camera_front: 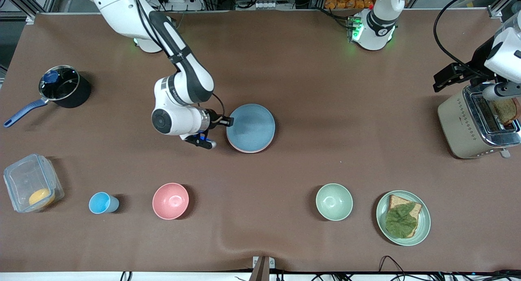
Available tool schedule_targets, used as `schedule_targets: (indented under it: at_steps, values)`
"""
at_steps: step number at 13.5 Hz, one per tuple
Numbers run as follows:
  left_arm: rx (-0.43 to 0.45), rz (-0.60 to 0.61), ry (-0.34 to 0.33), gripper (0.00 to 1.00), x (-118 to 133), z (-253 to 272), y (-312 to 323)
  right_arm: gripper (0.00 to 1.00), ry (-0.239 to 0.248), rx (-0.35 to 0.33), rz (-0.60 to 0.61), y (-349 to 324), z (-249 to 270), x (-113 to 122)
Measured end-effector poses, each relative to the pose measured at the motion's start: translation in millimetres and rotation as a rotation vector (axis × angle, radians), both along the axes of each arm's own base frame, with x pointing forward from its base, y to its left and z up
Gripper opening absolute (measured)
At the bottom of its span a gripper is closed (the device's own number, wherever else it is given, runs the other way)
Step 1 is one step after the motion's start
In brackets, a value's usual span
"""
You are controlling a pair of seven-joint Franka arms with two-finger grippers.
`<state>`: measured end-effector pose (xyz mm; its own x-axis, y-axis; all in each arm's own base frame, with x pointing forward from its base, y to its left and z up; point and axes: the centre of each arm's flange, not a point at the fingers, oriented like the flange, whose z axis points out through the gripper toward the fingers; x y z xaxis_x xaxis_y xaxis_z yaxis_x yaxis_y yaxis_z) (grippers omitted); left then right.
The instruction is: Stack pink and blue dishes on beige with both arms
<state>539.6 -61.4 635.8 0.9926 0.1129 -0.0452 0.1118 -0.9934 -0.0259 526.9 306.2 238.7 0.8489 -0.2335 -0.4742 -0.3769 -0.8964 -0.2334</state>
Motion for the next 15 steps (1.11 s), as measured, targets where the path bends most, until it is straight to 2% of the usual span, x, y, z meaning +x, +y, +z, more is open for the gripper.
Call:
schedule_targets:
  at_steps: [1, 3, 4, 6, 9, 13, 15]
  values:
    - [0.000, 0.000, -0.001, 1.00, 0, 1, 0, 0.74, -0.001, -0.003, 0.007, -17, 11, 9]
    - [0.000, 0.001, -0.004, 1.00, -1, 2, 0, 0.96, -0.014, -0.031, 0.096, -63, 39, 28]
    - [0.000, 0.002, -0.006, 1.00, -2, 3, 1, 1.00, -0.020, -0.046, 0.143, -92, 54, 38]
    - [0.000, 0.002, -0.010, 1.00, -3, 5, 1, 1.00, -0.046, -0.053, 0.200, -148, 88, 57]
    - [0.001, 0.003, -0.008, 1.00, -4, 6, 1, 1.00, -0.142, -0.124, 0.308, -211, 151, 65]
    - [0.000, -0.001, -0.012, 1.00, -5, 9, 0, 1.00, -0.318, -0.192, 0.464, -268, 268, 43]
    - [0.000, -0.008, -0.015, 1.00, -6, 10, -1, 1.00, -0.353, -0.210, 0.474, -299, 318, 27]
